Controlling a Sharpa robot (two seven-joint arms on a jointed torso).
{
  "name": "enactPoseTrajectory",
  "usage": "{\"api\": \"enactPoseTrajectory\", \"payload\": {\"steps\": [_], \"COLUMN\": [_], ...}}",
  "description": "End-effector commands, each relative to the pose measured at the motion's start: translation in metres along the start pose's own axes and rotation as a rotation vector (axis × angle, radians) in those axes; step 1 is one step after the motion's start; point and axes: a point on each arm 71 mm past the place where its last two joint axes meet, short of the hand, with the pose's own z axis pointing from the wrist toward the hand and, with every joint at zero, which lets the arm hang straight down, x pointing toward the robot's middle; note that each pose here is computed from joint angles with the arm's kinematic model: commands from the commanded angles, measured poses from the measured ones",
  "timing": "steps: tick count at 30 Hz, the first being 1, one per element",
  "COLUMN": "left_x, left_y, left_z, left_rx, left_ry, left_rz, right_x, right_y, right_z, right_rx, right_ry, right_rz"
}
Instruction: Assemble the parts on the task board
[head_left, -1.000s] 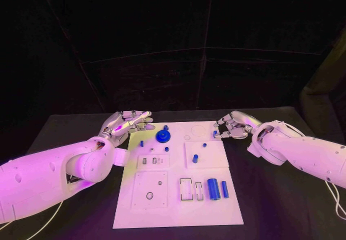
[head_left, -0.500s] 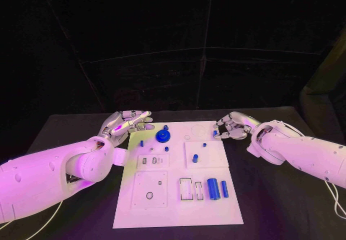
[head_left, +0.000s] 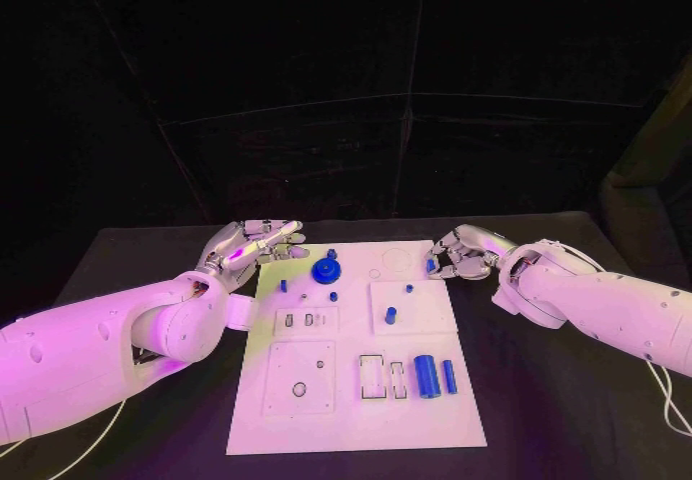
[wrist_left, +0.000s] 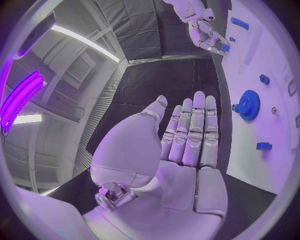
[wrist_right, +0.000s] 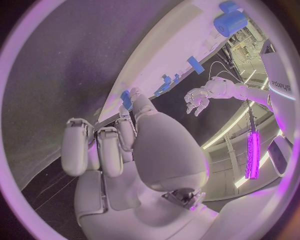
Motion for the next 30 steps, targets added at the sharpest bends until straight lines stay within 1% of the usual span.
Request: {"api": "enactPoseTrajectory", "payload": {"steps": [1, 11, 21, 30], "left_x": [0.0008, -0.0001, -0.0004, -0.001], "left_y": [-0.0007, -0.0007, -0.0006, -0.0006], "left_z": [0.0002, 0.0, 0.0001, 0.0], "left_rx": [-0.001, -0.002, -0.003, -0.004], "left_ry": [0.014, 0.014, 0.013, 0.012], "left_rz": [-0.006, -0.006, -0.006, -0.006], "right_x": [0.0006, 0.0002, -0.0027, -0.0036], "right_y": [-0.0003, -0.0011, 0.0008, 0.0021], "right_z": [0.0003, 0.0001, 0.0007, 0.002], "right_rx": [0.006, 0.012, 0.005, 0.026], "right_ry": [0.02, 0.016, -0.034, -0.067], "right_rz": [-0.014, -0.019, -0.012, -0.002]}}
